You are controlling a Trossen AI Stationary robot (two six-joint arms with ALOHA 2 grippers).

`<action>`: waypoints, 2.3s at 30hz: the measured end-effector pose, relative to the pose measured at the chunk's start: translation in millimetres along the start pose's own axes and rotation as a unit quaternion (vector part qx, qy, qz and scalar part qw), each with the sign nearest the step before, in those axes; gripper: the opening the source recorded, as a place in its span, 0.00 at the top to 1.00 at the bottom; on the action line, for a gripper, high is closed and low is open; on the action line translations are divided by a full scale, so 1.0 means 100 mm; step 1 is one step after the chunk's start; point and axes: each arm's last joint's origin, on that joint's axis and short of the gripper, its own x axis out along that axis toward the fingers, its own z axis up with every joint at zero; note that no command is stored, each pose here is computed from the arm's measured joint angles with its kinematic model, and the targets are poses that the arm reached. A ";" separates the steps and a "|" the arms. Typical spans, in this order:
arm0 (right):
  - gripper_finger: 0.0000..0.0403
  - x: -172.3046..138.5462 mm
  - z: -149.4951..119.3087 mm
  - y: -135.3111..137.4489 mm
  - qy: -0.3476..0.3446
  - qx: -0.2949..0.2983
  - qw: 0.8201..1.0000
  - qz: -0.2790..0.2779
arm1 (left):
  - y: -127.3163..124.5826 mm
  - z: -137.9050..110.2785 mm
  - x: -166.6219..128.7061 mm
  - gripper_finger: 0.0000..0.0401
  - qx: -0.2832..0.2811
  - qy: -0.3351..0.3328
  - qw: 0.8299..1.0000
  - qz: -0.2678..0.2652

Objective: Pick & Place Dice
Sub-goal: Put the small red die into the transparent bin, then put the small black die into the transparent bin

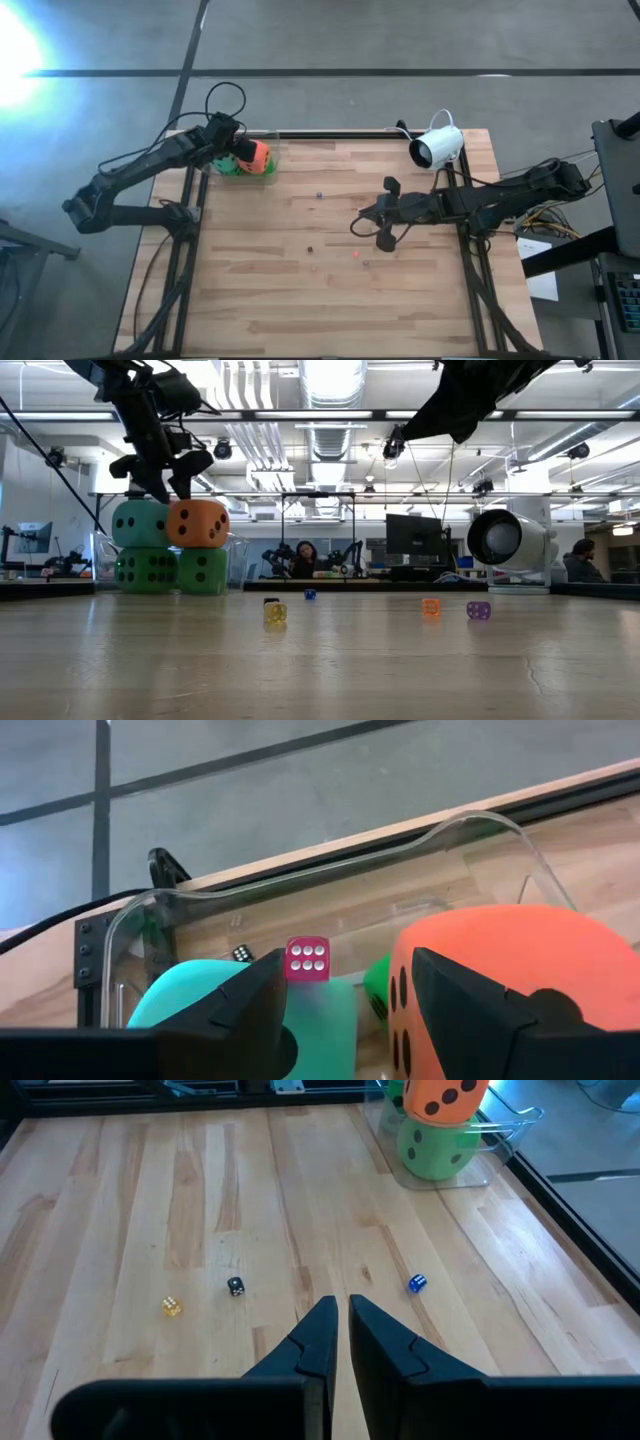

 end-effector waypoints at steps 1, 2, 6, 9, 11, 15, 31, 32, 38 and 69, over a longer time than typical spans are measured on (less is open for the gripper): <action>0.93 0.00 0.00 0.00 0.000 0.000 1.000 0.000 | 0.00 0.00 0.00 0.45 0.002 0.000 1.000 0.000; 0.93 0.00 0.00 0.00 0.000 0.000 1.000 0.000 | 0.00 0.00 0.00 0.45 0.008 0.000 1.000 0.000; 0.93 0.00 0.00 0.00 0.000 0.000 1.000 0.000 | 0.00 0.00 0.00 0.45 0.028 0.000 1.000 0.000; 0.93 0.00 0.00 0.00 0.000 0.000 1.000 0.000 | 0.01 0.00 0.00 0.46 0.028 -0.001 1.000 0.001; 0.93 0.00 0.00 0.00 0.000 0.000 1.000 0.000 | 0.01 0.01 0.01 0.50 0.027 -0.001 1.000 0.002; 0.93 0.00 0.00 0.00 0.000 0.000 1.000 0.000 | 0.04 0.02 0.01 0.63 0.022 -0.001 1.000 0.007; 0.93 0.00 0.00 0.00 0.000 0.000 1.000 0.000 | 0.04 0.02 0.02 0.75 0.010 0.001 1.000 -0.001; 0.93 0.00 0.00 0.00 0.000 0.000 1.000 0.000 | 0.04 0.02 0.02 0.73 0.005 0.001 1.000 -0.001; 0.93 0.00 0.00 0.00 0.000 0.000 1.000 0.000 | 0.04 0.02 0.02 0.62 -0.001 0.001 1.000 -0.002; 0.93 0.00 0.00 0.00 0.000 -0.004 1.000 0.000 | 0.03 0.24 -0.17 0.67 -0.017 -0.031 0.999 -0.018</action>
